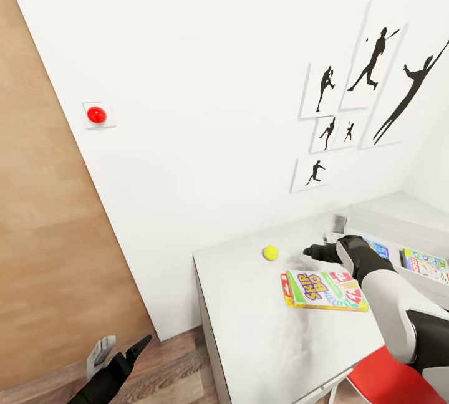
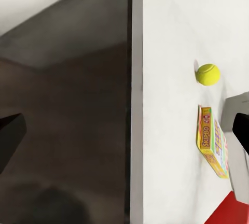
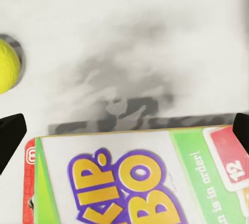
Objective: Put all the toys in the child's room - the three board games (two on the bed and one on the table), the two jigsaw puzzles on the table, and the tennis ball on the table - inside the toy box on the table in the child's room.
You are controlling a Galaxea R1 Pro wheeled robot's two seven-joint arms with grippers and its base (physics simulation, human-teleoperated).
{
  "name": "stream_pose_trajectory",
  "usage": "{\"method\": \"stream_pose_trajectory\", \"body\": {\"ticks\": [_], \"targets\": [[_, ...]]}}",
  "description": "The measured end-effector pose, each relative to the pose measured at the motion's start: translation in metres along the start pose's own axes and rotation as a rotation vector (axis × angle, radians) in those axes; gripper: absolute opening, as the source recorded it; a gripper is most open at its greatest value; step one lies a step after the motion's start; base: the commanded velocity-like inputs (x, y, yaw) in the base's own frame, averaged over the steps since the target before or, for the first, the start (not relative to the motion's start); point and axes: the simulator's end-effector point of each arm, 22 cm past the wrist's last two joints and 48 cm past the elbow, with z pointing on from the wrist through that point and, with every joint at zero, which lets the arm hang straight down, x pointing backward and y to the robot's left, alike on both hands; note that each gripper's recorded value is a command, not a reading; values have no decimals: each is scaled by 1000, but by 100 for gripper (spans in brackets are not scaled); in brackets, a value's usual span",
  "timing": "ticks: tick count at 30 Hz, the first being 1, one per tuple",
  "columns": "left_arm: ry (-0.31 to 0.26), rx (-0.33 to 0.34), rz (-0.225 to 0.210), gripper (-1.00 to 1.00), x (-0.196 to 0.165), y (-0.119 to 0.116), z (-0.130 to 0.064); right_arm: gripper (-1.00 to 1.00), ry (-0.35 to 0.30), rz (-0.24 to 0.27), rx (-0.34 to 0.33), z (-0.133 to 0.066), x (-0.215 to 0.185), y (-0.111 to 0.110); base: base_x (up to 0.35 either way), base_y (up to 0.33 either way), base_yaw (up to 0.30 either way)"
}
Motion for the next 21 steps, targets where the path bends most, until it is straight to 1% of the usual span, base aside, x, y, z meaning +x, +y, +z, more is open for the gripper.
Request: {"method": "stream_pose_trajectory", "body": {"ticks": [9, 21], "targets": [[2, -1, -3, 100, 1, 1, 1, 100, 1, 0, 5, 1, 0, -3, 0, 0, 0], [10, -12, -10, 100, 5, 5, 2, 100, 21, -1, 7, 9, 8, -5, 0, 0, 0]]}}
